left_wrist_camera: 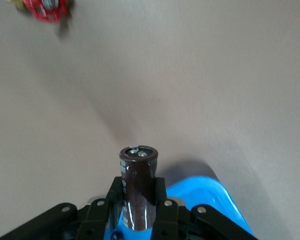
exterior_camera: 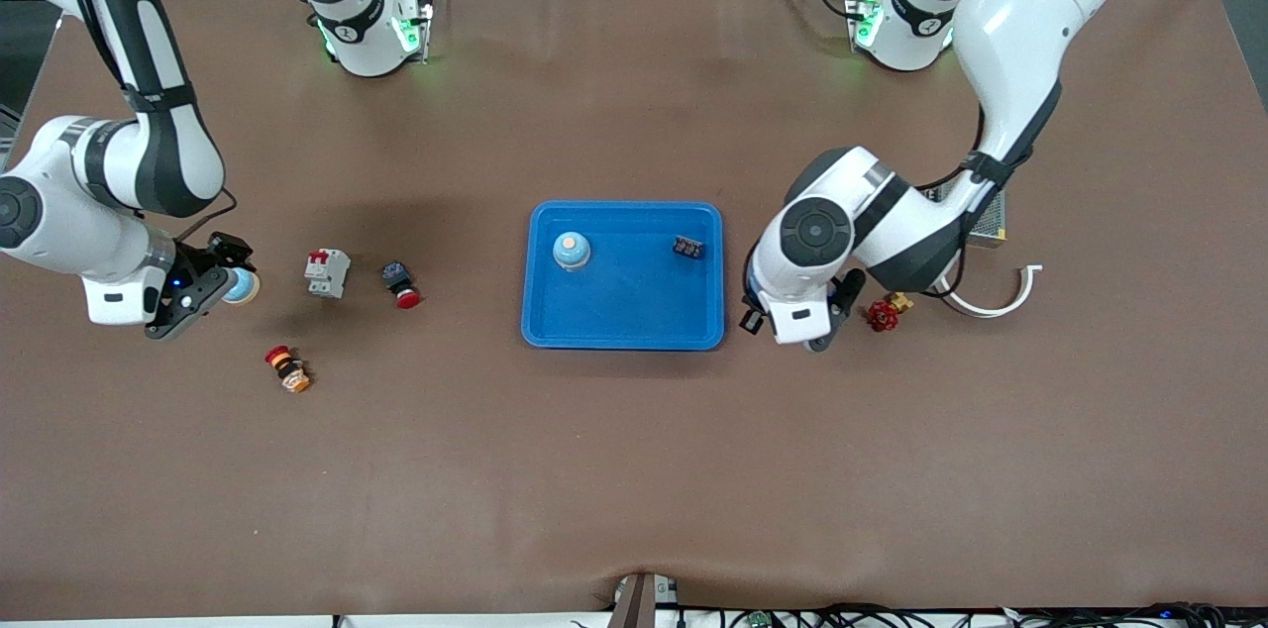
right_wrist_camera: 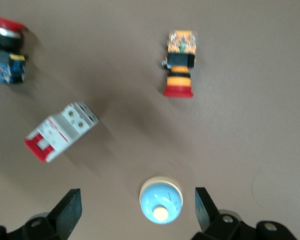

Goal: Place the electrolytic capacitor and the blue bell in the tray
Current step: 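Carry the capacitor to the tray while the right gripper reaches the second bell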

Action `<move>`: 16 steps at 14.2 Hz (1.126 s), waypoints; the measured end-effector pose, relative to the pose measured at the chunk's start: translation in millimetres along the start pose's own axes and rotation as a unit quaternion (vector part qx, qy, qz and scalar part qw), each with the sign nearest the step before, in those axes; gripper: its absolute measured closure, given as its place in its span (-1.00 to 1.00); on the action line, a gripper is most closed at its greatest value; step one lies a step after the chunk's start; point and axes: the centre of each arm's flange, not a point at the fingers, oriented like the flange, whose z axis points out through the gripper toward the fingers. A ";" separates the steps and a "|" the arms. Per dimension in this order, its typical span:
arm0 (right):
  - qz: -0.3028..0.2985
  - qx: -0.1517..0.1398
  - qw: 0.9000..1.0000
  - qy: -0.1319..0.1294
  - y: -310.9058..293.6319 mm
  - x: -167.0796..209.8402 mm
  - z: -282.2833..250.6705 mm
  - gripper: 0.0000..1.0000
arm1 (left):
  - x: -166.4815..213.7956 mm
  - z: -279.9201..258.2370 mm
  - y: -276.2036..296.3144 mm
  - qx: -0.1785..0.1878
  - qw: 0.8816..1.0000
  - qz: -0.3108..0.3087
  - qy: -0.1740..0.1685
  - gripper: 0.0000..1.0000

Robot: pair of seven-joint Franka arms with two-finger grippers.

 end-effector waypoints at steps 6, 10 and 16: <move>-0.022 -0.022 0.999 0.016 11.8 -38.2 26.3 -1.00 | -56.1 15.2 21.3 -0.020 0.995 -0.100 -0.015 0.41; -0.035 -0.024 0.999 0.017 21.2 -58.1 38.0 -1.00 | -81.7 46.8 25.2 -0.031 0.988 -0.151 -0.006 0.41; -0.042 -0.039 0.998 0.023 12.9 -70.7 80.9 -1.00 | -102.2 90.0 23.0 -0.019 0.989 -0.146 0.002 0.41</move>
